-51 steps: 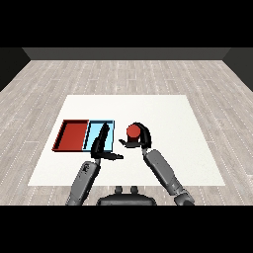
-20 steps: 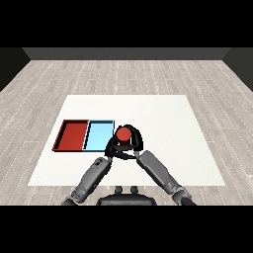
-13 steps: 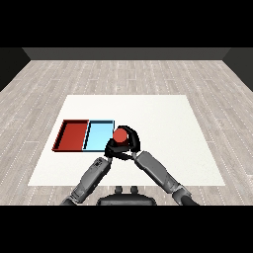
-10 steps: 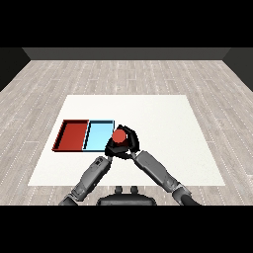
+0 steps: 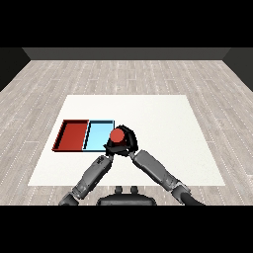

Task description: Pick the red can and put it in the red box

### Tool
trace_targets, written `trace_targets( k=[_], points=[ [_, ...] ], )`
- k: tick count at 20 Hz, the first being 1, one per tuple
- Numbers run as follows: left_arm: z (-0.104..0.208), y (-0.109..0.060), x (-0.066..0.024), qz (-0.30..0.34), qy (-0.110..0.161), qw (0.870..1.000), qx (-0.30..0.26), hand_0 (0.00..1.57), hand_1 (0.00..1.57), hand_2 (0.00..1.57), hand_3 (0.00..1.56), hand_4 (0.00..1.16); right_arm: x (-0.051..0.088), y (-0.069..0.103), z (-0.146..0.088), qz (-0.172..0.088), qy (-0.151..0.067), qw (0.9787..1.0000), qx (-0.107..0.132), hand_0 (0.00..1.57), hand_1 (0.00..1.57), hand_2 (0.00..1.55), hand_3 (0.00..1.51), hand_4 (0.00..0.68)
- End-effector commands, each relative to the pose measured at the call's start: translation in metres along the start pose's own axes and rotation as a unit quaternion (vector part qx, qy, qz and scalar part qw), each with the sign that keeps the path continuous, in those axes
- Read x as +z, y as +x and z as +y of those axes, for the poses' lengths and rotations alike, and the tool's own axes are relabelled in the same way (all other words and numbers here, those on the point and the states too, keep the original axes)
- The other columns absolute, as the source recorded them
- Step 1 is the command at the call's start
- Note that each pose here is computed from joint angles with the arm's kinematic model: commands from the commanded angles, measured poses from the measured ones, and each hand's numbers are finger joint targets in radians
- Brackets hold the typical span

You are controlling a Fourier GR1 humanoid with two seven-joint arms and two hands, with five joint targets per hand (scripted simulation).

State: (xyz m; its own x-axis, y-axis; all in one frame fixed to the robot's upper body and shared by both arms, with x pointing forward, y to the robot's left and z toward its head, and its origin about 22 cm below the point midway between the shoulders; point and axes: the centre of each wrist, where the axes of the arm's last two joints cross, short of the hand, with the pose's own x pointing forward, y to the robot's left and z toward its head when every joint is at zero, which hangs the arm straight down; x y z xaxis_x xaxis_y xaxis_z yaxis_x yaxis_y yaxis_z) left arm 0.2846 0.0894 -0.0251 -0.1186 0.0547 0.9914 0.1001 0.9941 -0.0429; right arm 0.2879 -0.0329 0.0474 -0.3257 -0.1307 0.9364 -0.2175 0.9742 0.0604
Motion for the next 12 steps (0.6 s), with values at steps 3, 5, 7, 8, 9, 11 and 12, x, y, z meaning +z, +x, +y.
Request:
trace_targets(
  k=[3, 5, 7, 8, 9, 11, 12],
  points=[
    [0.000, 0.012, -0.0130, -0.007, 0.037, 0.999, -0.005, 1.56, 1.56, 1.51, 1.41, 0.97, 0.004, -0.011, 0.003, 0.003, 0.003, 1.0000, -0.008, 1.50, 1.50, 1.45, 1.38, 0.606],
    [-0.011, 0.014, -0.0149, -0.023, 0.051, 0.998, -0.017, 1.57, 1.57, 1.52, 1.41, 1.00, -0.011, 0.008, 0.007, -0.009, -0.003, 0.9999, -0.010, 1.47, 1.47, 1.45, 1.38, 0.609],
    [-0.003, 0.025, -0.0109, -0.032, 0.075, 0.996, -0.018, 1.57, 1.57, 1.52, 1.41, 0.96, 0.008, 0.002, 0.007, -0.003, -0.001, 0.9999, -0.015, 1.43, 1.43, 1.44, 1.38, 0.618],
    [0.002, 0.034, -0.0159, -0.031, 0.073, 0.997, -0.009, 1.57, 1.57, 1.52, 1.41, 0.94, 0.009, -0.004, 0.001, -0.011, -0.009, 0.9997, -0.020, 1.44, 1.44, 1.44, 1.38, 0.622],
    [-0.019, 0.026, -0.0070, -0.031, 0.064, 0.997, -0.019, 1.57, 1.57, 1.52, 1.41, 0.91, -0.012, 0.000, 0.006, 0.003, -0.002, 0.9998, -0.019, 1.44, 1.44, 1.44, 1.38, 0.624],
    [-0.010, 0.022, -0.0189, -0.032, 0.067, 0.997, -0.015, 1.57, 1.57, 1.53, 1.44, 1.04, 0.020, -0.014, 0.001, 0.001, -0.011, 0.9986, -0.052, 1.42, 1.42, 1.41, 1.36, 0.474],
    [-0.012, 0.015, 0.0011, -0.032, 0.074, 0.997, -0.019, 1.57, 1.57, 1.53, 1.44, 1.08, 0.008, -0.008, 0.002, -0.007, -0.004, 0.9988, -0.049, 1.32, 1.32, 1.32, 1.25, 0.123]
  ],
)
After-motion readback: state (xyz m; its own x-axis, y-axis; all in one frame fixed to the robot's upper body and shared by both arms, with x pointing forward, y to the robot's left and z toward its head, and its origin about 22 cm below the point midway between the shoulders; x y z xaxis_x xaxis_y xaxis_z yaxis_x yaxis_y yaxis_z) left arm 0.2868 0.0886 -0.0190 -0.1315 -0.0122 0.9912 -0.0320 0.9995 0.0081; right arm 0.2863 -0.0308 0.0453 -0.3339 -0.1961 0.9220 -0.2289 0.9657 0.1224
